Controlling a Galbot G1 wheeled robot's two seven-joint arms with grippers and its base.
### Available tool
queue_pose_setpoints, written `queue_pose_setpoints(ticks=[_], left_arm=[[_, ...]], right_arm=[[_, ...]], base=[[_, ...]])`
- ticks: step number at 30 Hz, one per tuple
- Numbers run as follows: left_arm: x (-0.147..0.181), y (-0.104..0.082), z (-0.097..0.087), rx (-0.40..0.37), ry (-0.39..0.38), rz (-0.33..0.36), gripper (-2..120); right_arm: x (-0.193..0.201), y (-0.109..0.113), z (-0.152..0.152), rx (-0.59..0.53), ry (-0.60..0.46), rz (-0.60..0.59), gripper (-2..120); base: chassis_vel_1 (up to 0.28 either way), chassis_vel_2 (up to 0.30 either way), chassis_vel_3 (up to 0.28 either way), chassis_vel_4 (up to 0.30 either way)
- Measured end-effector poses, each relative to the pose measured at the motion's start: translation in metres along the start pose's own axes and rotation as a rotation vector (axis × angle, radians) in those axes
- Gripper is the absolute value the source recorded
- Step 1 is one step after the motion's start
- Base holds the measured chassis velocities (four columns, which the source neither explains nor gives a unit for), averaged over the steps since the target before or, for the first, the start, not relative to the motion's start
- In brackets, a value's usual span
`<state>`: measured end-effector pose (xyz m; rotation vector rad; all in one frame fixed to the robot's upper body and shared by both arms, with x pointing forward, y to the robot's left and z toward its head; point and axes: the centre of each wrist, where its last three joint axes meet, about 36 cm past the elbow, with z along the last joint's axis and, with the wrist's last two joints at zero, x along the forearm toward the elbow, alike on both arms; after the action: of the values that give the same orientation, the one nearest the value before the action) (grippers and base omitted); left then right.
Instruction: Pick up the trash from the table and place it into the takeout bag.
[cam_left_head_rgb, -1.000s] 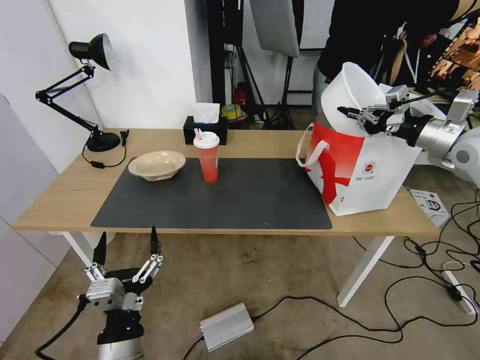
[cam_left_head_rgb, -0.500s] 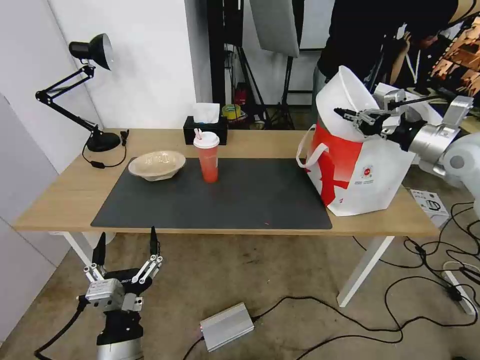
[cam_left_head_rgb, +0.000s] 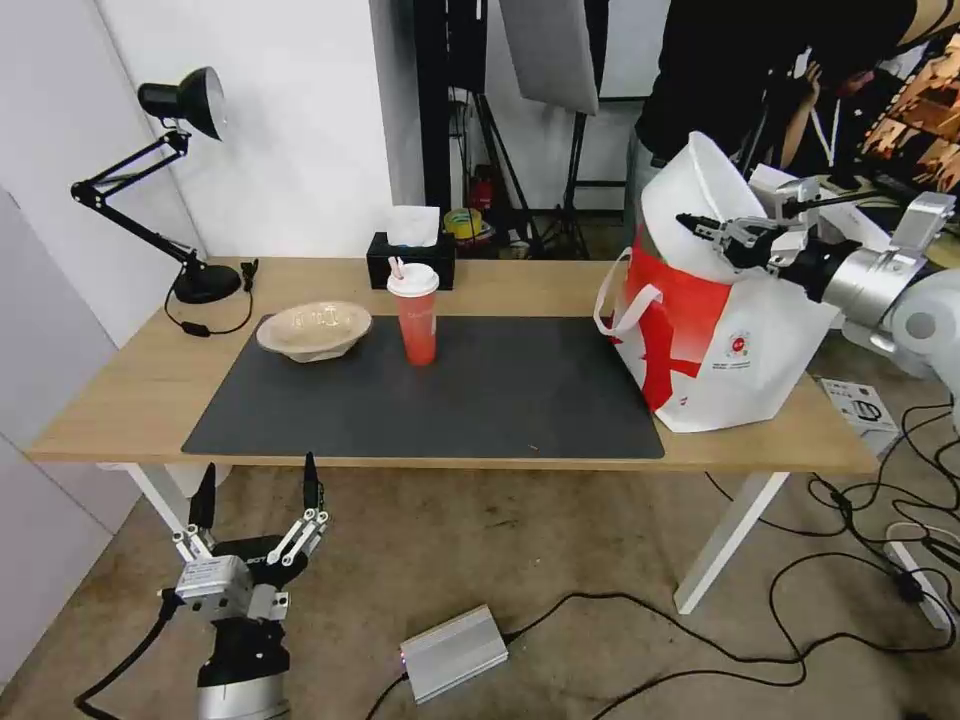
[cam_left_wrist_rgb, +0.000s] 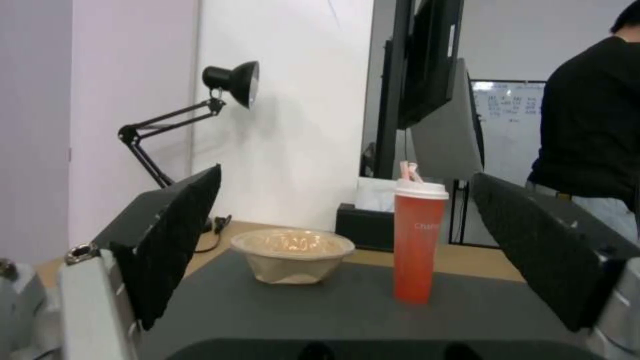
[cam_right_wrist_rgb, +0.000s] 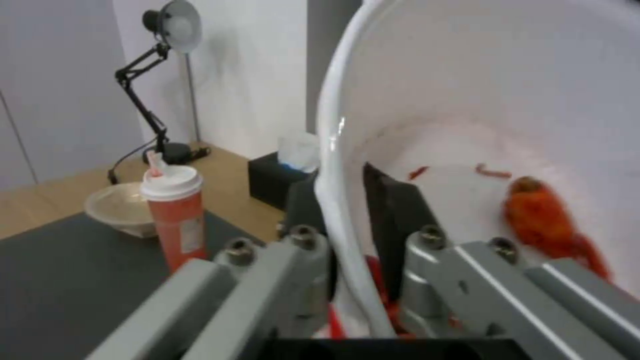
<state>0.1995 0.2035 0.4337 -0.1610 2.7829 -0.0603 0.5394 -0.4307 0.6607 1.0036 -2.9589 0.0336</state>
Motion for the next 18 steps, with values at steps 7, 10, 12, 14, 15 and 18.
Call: queue_pose_setpoints(ticks=[7, 10, 12, 14, 15, 18], left_arm=[[-0.0019, 0.0032, 0.0013, -0.002, -0.001, -0.007, 100], [-0.0033, 0.0070, 0.0012, -0.009, -0.003, -0.009, 100], [-0.0035, 0.0086, 0.0011, -0.013, -0.003, -0.007, 100], [-0.0033, 0.0087, 0.0006, -0.013, -0.002, -0.006, 100], [-0.0032, 0.0086, 0.0000, -0.013, -0.003, -0.007, 100], [-0.0031, 0.0075, -0.0005, -0.010, -0.003, -0.012, 100]], right_arm=[[-0.0014, -0.0030, -0.0063, 0.009, -0.007, 0.016, 42], [-0.0010, -0.0045, -0.0093, 0.015, -0.009, 0.020, 52], [-0.0013, -0.0052, -0.0096, 0.015, -0.009, 0.021, 59], [-0.0017, -0.0052, -0.0094, 0.014, -0.009, 0.021, 65], [-0.0021, -0.0051, -0.0091, 0.013, -0.010, 0.020, 70], [-0.0023, -0.0053, -0.0087, 0.013, -0.009, 0.021, 80]], base=[[0.000, 0.000, 0.000, 0.000], [0.000, 0.000, 0.000, 0.000], [0.000, 0.000, 0.000, 0.000], [0.000, 0.000, 0.000, 0.000], [0.000, 0.000, 0.000, 0.000], [0.000, 0.000, 0.000, 0.000]])
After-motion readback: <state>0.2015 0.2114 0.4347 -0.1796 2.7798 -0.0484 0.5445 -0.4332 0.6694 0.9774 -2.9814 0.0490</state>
